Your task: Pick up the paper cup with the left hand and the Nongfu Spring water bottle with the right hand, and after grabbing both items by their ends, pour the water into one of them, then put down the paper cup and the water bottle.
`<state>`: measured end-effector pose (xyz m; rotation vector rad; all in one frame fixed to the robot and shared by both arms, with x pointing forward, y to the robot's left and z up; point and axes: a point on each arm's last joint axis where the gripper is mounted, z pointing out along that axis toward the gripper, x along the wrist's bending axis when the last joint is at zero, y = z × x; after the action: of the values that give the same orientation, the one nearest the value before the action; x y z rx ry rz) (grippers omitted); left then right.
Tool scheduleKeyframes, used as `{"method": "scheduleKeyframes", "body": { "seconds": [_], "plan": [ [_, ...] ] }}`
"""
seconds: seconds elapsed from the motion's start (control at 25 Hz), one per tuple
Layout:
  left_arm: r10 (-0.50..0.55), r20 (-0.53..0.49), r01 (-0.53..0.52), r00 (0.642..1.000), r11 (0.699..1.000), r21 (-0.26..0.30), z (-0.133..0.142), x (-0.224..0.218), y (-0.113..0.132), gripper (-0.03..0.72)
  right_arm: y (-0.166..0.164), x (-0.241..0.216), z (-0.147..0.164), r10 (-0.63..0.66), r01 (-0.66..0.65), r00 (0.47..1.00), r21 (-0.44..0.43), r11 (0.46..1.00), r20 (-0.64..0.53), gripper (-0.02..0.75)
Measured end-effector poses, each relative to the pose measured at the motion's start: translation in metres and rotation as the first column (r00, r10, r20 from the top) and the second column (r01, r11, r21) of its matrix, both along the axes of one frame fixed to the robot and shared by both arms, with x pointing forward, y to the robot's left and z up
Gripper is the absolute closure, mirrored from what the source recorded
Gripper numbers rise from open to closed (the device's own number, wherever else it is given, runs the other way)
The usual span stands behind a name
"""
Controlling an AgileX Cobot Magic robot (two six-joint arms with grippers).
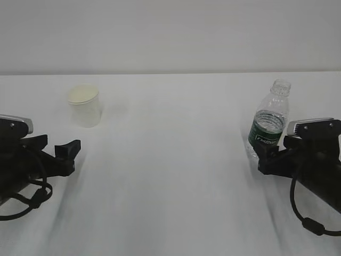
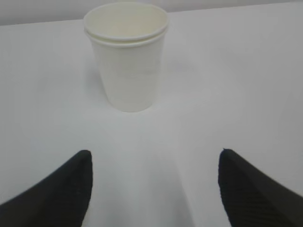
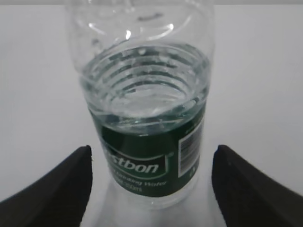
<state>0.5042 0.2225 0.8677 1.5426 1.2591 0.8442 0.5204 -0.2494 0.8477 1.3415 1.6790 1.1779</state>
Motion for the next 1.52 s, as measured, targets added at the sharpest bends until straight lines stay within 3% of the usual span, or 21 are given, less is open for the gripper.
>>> {"method": "scheduleKeyframes", "body": {
  "seconds": [1.16, 1.52],
  "plan": [
    [0.006, 0.026, -0.006, 1.000, 1.000, -0.009, 0.003, 0.009, -0.002, 0.103, 0.004, 0.031, 0.004, 0.000, -0.001, 0.997, 0.009, 1.000, 0.079, 0.150],
    [0.006, 0.026, -0.006, 1.000, 1.000, -0.009, 0.003, 0.009, -0.002, 0.103, 0.005, 0.037, -0.016, 0.000, -0.001, 0.999, 0.003, 1.000, 0.037, 0.150]
  ]
}}
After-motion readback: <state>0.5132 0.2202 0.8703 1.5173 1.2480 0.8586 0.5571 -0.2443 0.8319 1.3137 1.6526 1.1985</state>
